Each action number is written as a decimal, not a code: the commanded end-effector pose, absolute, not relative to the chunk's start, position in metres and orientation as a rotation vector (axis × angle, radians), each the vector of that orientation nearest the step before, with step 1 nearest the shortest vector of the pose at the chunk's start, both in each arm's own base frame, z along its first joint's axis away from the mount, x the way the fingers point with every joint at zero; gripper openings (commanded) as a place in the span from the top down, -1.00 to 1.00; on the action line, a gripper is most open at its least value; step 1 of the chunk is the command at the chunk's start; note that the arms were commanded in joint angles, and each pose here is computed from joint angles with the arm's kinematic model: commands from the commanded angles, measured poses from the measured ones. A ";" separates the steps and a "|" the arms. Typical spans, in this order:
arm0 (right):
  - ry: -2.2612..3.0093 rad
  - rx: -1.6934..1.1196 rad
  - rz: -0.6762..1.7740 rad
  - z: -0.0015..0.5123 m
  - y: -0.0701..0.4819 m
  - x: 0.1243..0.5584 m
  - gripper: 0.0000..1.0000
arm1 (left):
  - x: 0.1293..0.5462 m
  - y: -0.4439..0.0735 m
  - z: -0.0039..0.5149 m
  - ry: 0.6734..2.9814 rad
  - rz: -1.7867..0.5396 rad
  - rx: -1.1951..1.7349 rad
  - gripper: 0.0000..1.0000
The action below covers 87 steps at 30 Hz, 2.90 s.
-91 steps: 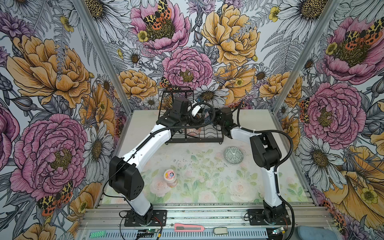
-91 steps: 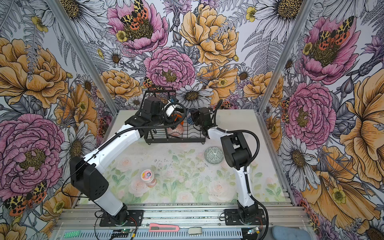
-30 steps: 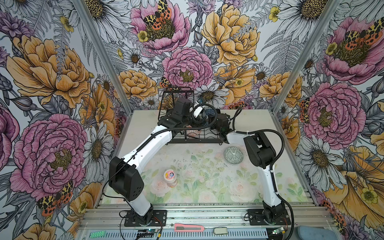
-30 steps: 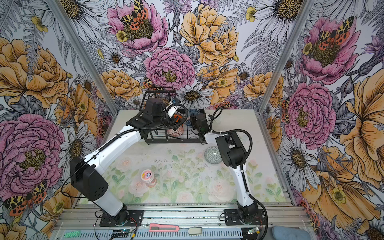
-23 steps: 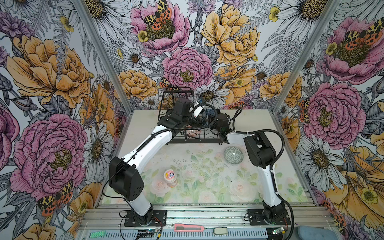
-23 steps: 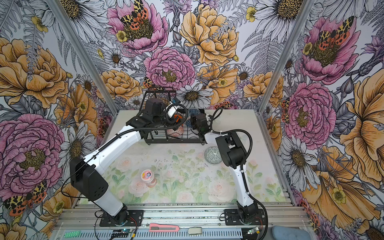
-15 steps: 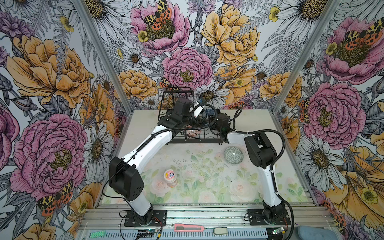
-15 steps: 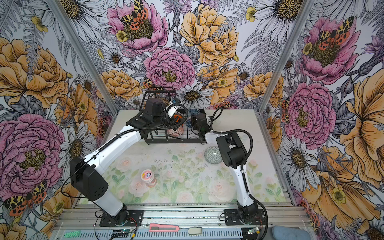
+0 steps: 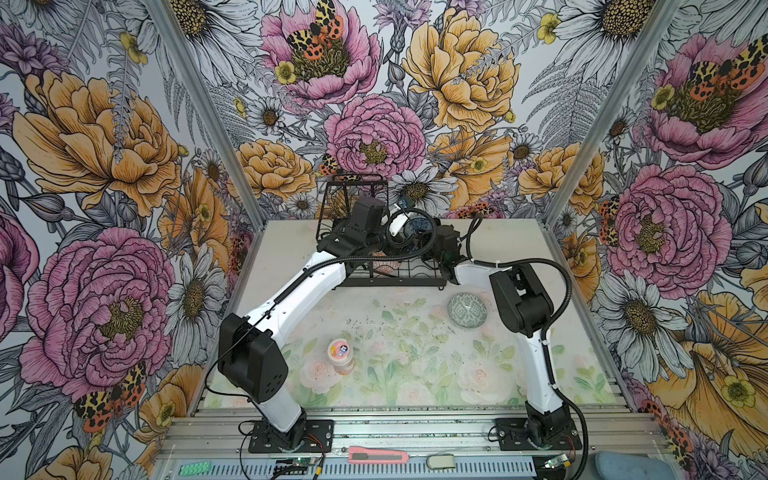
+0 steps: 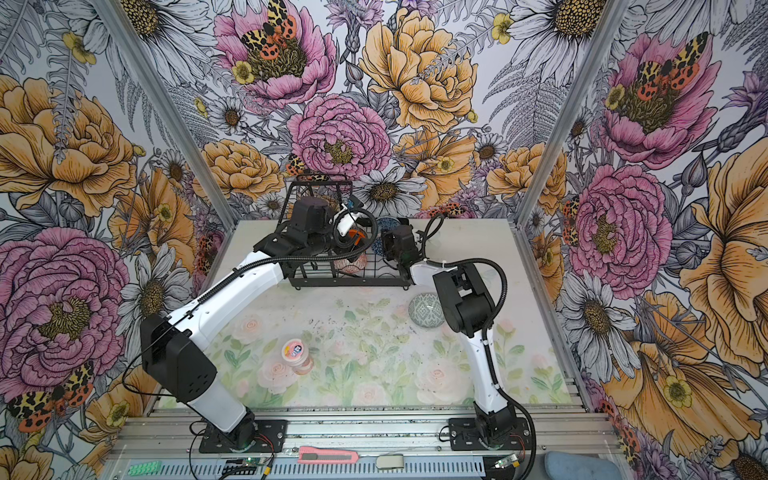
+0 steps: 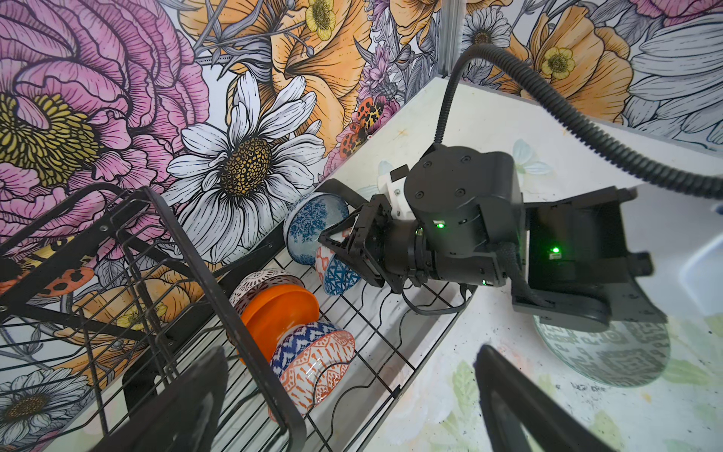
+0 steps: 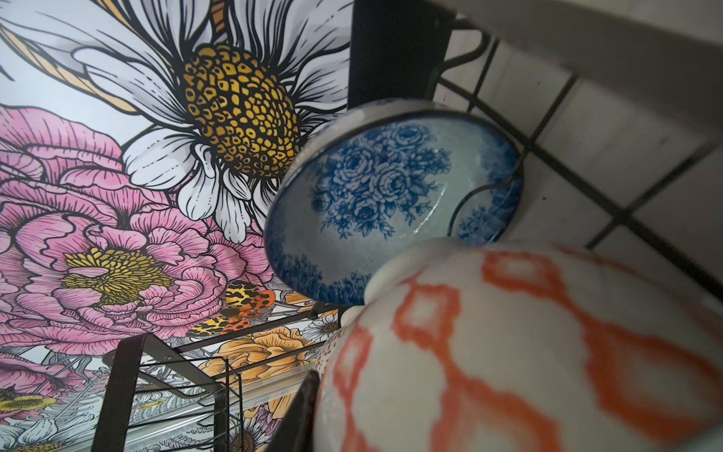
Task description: Load the bowls into the dish rack
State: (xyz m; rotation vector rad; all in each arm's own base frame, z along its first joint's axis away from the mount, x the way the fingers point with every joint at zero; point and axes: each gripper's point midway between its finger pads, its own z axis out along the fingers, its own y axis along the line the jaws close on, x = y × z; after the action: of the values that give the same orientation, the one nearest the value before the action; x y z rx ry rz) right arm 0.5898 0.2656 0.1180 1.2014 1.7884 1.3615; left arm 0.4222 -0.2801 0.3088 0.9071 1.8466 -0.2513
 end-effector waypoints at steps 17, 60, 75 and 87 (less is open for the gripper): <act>1.752 1.087 1.416 0.170 0.265 0.597 0.19 | 0.426 -0.282 0.322 1.823 -0.249 0.865 -0.97; 1.765 0.951 1.403 0.230 0.226 0.534 -0.80 | 0.403 -0.284 0.317 1.819 -0.246 0.884 -0.97; 1.892 0.842 1.106 0.245 0.121 0.481 -0.99 | 0.382 -0.341 0.289 1.887 -0.417 0.902 -0.97; 2.005 0.897 0.899 0.211 0.061 0.414 -0.99 | 0.324 -0.405 0.215 2.122 -0.542 0.907 -0.97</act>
State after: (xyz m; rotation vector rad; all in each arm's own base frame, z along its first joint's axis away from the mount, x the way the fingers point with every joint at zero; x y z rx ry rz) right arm 0.4317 0.0635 0.2181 0.9267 1.9577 0.9334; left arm 0.3365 -0.3954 0.2327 0.9435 2.0401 -0.5326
